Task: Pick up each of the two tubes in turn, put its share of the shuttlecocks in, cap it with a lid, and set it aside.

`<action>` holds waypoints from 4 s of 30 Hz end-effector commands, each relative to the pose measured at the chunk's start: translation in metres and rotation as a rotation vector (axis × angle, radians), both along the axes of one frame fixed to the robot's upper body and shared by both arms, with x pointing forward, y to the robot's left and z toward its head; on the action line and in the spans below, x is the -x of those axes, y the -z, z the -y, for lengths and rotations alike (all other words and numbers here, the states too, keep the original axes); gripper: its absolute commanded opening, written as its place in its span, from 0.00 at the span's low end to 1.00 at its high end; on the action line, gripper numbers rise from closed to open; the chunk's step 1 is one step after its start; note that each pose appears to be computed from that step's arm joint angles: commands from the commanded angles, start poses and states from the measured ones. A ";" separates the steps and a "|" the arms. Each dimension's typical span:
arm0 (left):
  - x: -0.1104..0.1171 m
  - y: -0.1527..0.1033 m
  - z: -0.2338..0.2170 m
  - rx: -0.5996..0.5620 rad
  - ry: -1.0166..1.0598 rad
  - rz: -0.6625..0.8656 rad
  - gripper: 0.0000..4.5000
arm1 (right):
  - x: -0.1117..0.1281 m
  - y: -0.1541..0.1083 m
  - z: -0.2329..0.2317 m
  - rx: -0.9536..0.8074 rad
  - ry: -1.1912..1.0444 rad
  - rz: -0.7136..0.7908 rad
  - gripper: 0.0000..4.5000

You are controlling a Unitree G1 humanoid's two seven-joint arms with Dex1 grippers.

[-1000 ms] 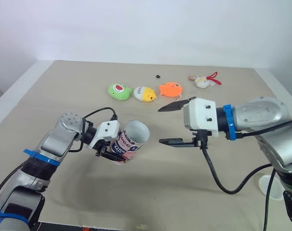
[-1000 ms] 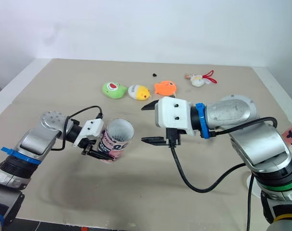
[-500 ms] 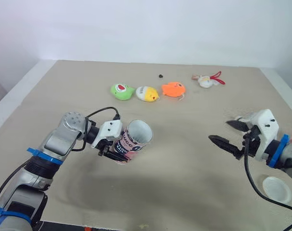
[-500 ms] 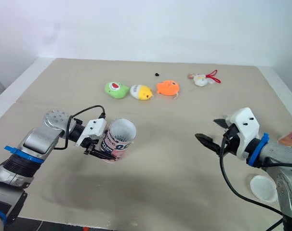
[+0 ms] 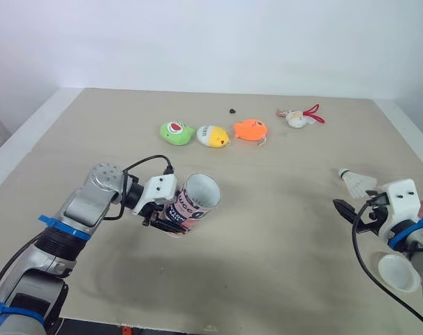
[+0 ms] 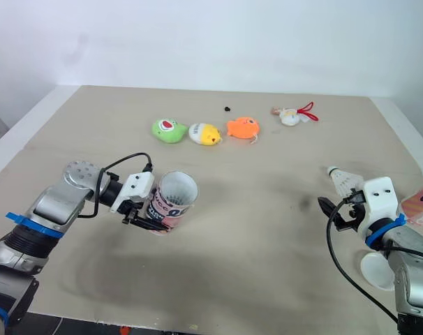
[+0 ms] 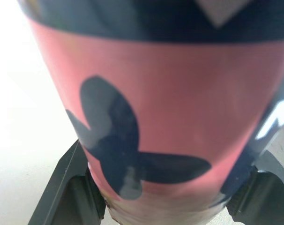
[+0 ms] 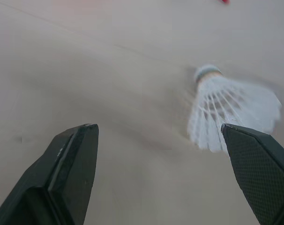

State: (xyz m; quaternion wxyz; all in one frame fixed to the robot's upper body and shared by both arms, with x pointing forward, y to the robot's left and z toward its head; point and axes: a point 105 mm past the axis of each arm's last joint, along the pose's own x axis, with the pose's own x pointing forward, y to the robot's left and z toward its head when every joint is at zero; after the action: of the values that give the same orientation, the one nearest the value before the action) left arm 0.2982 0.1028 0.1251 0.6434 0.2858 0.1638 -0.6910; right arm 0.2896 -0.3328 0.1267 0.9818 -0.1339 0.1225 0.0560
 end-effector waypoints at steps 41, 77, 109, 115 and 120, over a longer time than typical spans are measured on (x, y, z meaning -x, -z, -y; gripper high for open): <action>0.010 0.013 0.003 -0.015 -0.014 -0.047 0.57 | 0.023 -0.107 -0.166 0.273 -0.901 0.138 0.01; 0.005 0.011 0.008 -0.007 -0.001 -0.037 0.57 | 0.021 -0.119 -0.281 0.784 -1.516 0.231 0.15; 0.000 0.001 0.025 0.060 0.073 -0.015 0.57 | -0.014 -0.164 -0.210 -0.128 -0.889 0.419 0.82; 0.008 0.001 0.023 0.104 0.038 -0.025 0.57 | -0.004 -0.160 -0.194 -0.188 -0.814 0.411 0.82; 0.010 0.003 0.020 0.098 0.023 -0.031 0.57 | 0.006 -0.153 -0.191 -0.196 -0.827 0.362 0.82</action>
State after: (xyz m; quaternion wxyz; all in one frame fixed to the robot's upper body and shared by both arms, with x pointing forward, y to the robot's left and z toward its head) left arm 0.2929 0.0854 0.1246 0.6538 0.2470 0.1341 -0.7026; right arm 0.2958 -0.1412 0.2685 0.8976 -0.0747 -0.1005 0.4226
